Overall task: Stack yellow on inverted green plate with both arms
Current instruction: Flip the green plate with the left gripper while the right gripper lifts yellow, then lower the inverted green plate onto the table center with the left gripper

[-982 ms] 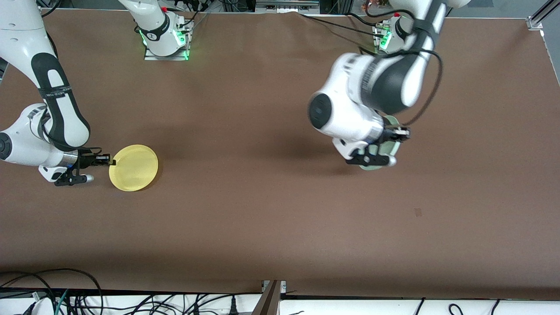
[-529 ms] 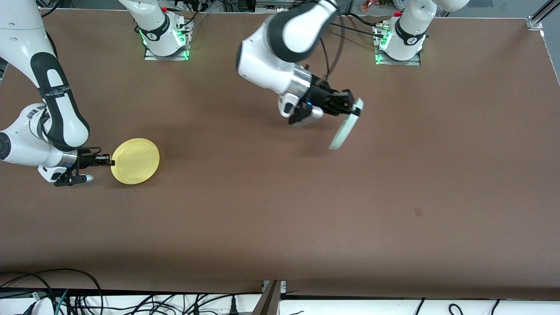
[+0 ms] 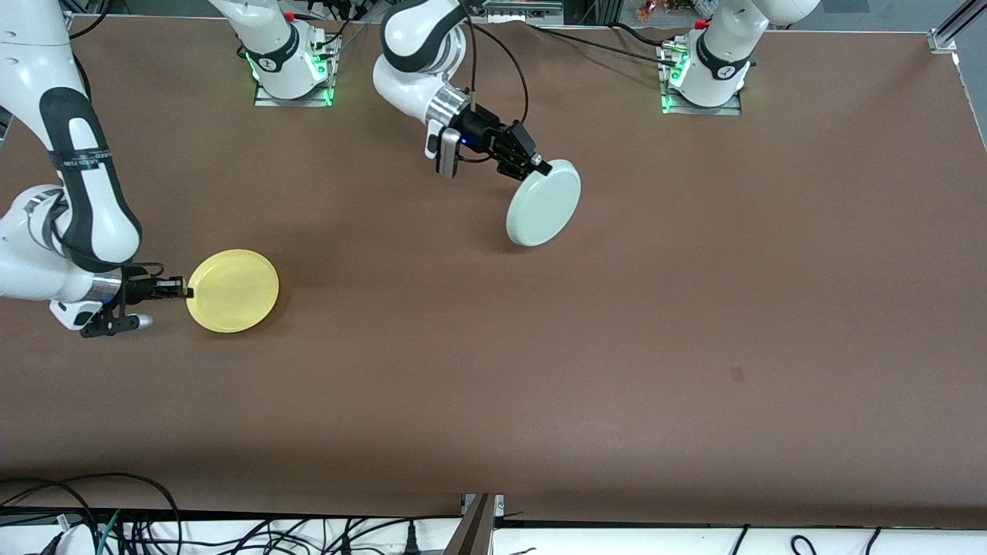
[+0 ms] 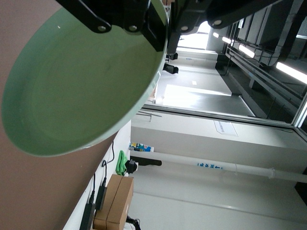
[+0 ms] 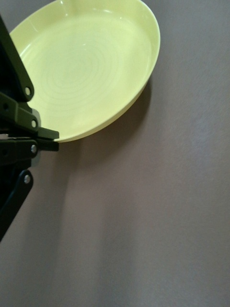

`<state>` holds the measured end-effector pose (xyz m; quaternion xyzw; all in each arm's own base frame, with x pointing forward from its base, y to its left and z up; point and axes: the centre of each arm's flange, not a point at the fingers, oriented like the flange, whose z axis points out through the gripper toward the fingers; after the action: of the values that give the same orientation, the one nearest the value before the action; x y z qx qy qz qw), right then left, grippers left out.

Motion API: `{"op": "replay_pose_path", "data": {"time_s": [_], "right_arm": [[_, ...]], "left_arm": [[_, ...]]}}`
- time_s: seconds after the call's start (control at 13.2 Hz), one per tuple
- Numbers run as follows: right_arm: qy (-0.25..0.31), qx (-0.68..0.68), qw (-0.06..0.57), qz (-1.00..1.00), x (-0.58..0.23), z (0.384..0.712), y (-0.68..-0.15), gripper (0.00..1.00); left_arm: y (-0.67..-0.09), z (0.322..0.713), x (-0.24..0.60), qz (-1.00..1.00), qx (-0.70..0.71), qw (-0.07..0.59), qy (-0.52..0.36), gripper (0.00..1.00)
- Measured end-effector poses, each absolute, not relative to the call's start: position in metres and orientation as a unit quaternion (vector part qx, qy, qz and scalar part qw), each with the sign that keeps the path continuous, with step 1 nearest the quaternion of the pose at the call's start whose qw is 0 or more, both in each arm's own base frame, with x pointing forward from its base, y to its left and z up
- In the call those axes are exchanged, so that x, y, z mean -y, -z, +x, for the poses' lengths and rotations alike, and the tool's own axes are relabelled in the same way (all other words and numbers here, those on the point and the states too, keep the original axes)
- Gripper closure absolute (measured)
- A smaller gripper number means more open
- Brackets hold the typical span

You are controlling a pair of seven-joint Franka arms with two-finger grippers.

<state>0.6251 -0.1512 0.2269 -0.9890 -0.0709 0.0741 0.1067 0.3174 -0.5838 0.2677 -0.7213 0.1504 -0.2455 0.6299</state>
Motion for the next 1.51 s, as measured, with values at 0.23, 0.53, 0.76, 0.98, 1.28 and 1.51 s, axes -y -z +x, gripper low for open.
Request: {"op": "replay_pose_path", "data": {"time_s": [0.23,0.53,0.76,0.98,1.28,1.51], "right_arm": [[-0.077,0.083,0.115,-0.987,0.15,0.642,-0.26,0.98],[-0.077,0.093,0.12,-0.985,0.149,0.655,-0.292,0.98],[-0.075,0.097,0.121,-0.985,0.148,0.661,-0.305,0.98],[-0.077,0.1,0.123,-0.984,0.146,0.663,-0.312,0.98],[-0.086,0.11,0.131,-0.982,0.144,0.668,-0.341,0.98],[-0.094,0.117,0.136,-0.979,0.142,0.671,-0.366,0.98]], "left_arm": [[-0.277,0.315,0.618,-0.744,-0.167,0.578,0.289,0.92],[-0.267,0.305,0.644,-0.762,-0.186,0.526,0.329,0.92],[-0.237,0.294,0.646,-0.759,-0.162,0.519,0.358,0.92],[-0.209,0.296,0.643,-0.744,-0.157,0.529,0.376,0.92],[-0.196,0.302,0.641,-0.728,-0.164,0.539,0.39,0.92],[-0.179,0.307,0.636,-0.716,-0.169,0.551,0.394,0.92]]}}
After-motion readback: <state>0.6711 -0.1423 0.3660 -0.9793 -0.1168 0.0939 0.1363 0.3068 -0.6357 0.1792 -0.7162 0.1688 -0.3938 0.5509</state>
